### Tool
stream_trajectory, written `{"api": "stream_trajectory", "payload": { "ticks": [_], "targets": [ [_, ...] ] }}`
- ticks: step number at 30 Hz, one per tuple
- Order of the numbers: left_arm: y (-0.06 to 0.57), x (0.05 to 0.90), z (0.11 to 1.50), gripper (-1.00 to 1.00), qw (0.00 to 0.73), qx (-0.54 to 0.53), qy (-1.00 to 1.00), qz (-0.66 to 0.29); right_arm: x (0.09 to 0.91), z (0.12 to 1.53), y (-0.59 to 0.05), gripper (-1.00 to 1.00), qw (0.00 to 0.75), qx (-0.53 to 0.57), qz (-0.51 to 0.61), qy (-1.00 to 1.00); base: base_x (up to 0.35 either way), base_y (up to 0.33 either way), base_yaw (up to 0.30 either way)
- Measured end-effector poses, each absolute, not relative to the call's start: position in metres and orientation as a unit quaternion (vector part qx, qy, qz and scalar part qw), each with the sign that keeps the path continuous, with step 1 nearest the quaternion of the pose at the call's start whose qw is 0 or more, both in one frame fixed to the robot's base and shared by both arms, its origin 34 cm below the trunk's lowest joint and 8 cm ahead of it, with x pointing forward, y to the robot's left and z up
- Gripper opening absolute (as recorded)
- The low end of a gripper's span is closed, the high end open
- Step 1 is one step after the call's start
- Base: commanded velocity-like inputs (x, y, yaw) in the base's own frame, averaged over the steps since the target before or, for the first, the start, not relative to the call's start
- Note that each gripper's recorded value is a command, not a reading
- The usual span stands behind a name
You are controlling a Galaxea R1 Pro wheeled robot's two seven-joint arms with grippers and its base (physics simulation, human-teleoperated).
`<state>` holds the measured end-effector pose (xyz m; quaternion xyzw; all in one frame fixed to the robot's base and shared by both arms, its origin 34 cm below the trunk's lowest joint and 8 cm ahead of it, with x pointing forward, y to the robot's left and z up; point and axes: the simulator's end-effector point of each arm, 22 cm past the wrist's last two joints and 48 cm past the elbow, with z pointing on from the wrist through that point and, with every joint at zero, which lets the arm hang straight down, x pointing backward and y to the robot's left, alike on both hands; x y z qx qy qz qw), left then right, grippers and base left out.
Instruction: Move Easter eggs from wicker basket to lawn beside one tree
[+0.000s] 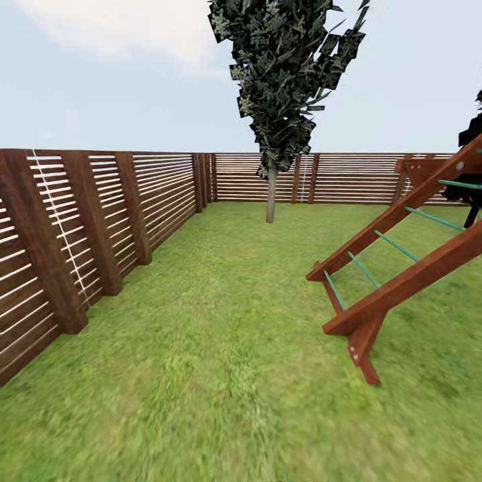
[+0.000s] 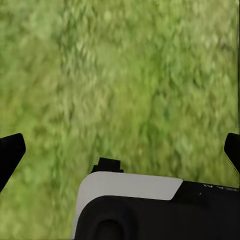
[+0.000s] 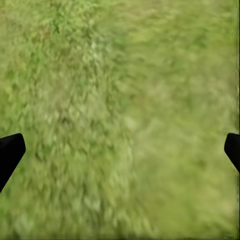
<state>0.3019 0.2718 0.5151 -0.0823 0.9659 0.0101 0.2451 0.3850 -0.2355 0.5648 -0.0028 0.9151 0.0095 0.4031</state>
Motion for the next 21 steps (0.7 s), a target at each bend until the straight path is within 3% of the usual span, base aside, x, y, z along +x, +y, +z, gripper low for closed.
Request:
{"api": "stream_trajectory", "payload": {
  "ticks": [21],
  "targets": [
    [0.279, 0.316, 0.541, 1.00, 0.295, -0.090, 0.951, 0.019, 0.383, 0.579, -0.237, 1.00, 0.402, -0.006, 0.009, 0.916, 0.000, 0.000, -0.293]
  ]
}}
